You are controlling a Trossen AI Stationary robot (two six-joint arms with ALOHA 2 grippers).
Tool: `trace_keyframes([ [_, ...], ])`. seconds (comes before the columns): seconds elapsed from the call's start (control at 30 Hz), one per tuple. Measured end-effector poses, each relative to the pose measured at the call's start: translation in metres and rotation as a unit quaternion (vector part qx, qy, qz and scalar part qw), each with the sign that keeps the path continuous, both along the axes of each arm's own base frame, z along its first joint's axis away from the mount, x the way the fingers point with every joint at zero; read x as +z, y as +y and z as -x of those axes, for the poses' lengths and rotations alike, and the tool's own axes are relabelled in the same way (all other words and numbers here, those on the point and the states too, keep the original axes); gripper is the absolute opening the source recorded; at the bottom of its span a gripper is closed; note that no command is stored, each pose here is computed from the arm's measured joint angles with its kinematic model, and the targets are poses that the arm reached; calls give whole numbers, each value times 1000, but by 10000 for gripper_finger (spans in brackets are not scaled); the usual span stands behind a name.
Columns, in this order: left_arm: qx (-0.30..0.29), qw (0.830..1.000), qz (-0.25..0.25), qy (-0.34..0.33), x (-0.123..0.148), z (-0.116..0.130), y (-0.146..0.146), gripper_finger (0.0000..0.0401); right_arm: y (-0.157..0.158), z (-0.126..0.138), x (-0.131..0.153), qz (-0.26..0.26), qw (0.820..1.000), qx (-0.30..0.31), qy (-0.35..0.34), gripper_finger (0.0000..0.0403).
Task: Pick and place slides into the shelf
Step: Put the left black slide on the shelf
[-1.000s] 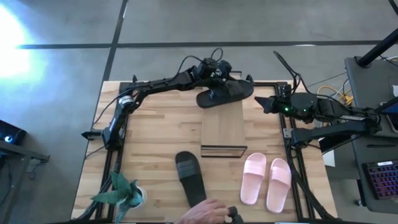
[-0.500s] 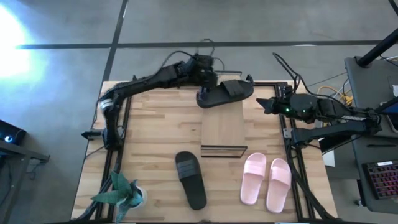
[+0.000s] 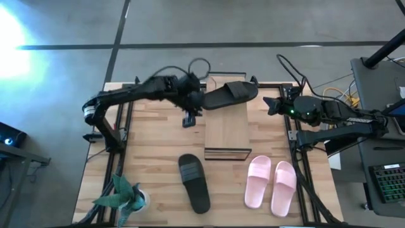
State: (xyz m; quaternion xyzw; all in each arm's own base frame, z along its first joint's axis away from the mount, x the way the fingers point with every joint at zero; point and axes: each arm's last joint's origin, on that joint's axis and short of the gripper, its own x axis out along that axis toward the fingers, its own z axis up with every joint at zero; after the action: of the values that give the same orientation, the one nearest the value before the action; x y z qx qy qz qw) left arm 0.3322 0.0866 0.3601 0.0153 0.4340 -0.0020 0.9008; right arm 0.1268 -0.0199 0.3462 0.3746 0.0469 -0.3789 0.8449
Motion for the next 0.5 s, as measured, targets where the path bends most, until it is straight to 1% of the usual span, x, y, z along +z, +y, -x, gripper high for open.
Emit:
trace_keyframes([
  [0.07, -1, 1000, -1, 11, -11, -2, -2, 32, 0, 0, 0, 0, 1000, 0, 0, 8],
  [0.13, 7, 1000, 6, 9, -19, -5, -2, 9, 0, 0, 0, 0, 1000, 0, 0, 8],
  [0.23, 39, 999, 10, -5, -24, -8, -1, 10, 1, 0, 0, -7, 1000, 14, 0, 9],
  [0.37, 61, 998, 22, -29, -21, -12, -1, 2, 3, -3, -3, -22, 998, 49, 14, 8],
  [0.5, 74, 996, 36, -31, -22, -14, -2, 1, 2, -10, -8, -34, 998, 47, 27, 8],
])
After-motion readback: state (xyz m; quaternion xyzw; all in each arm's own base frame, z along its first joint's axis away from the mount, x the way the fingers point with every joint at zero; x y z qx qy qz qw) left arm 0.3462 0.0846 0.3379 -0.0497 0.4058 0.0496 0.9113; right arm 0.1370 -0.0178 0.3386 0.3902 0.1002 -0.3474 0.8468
